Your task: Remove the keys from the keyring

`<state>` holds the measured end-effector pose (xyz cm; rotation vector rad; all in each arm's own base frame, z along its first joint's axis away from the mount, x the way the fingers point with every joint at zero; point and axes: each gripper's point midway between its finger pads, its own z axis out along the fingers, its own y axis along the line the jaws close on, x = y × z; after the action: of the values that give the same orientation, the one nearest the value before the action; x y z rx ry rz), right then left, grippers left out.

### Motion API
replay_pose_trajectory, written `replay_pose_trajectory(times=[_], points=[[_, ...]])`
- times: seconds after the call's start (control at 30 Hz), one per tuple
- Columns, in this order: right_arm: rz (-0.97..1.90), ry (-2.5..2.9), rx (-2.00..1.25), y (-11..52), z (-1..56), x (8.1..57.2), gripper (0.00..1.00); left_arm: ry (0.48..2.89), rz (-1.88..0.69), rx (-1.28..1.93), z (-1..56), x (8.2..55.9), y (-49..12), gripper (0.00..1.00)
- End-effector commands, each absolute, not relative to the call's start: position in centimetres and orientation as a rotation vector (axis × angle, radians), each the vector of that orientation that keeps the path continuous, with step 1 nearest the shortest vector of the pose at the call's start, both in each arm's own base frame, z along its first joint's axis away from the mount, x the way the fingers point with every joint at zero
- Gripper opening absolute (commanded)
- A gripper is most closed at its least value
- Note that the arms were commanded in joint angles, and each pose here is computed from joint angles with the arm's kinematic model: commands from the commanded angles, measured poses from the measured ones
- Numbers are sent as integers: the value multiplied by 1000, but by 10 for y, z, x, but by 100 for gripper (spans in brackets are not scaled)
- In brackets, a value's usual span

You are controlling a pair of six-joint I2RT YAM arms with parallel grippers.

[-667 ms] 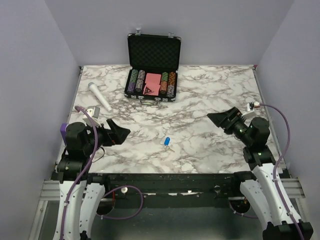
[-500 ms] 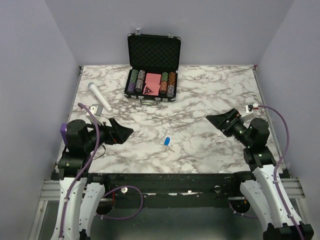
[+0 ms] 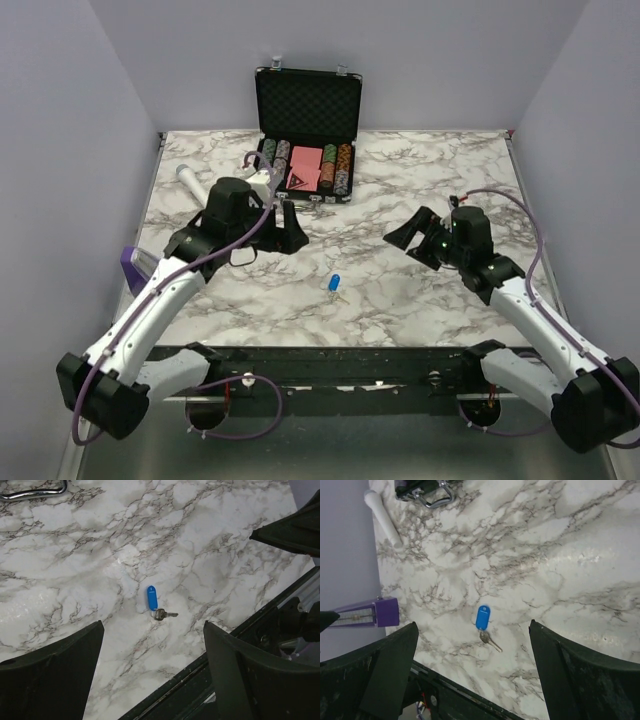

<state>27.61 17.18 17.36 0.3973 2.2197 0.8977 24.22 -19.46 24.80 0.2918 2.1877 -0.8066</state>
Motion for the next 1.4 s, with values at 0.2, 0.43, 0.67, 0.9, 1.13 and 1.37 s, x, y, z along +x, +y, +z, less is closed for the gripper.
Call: replay_pose_trajectory(times=[0.2,0.43,0.67,0.9,1.13,1.37], points=[[932,2261,447,167,101,239,100,2331,-677,503,175,280,-242,81],[981,2270,393,174,73,236,100,2429,-582,621,130,281,-272,76],[1011,2272,361,179,66,235,100,2504,-565,655,96,273,-287,76],[1006,2313,374,181,55,236,99,2582,-520,680,66,263,-294,76],[1005,2331,380,182,52,236,99,2614,-514,718,50,252,-306,72],[1005,2352,381,183,47,236,99,2637,-497,706,41,247,-308,68]])
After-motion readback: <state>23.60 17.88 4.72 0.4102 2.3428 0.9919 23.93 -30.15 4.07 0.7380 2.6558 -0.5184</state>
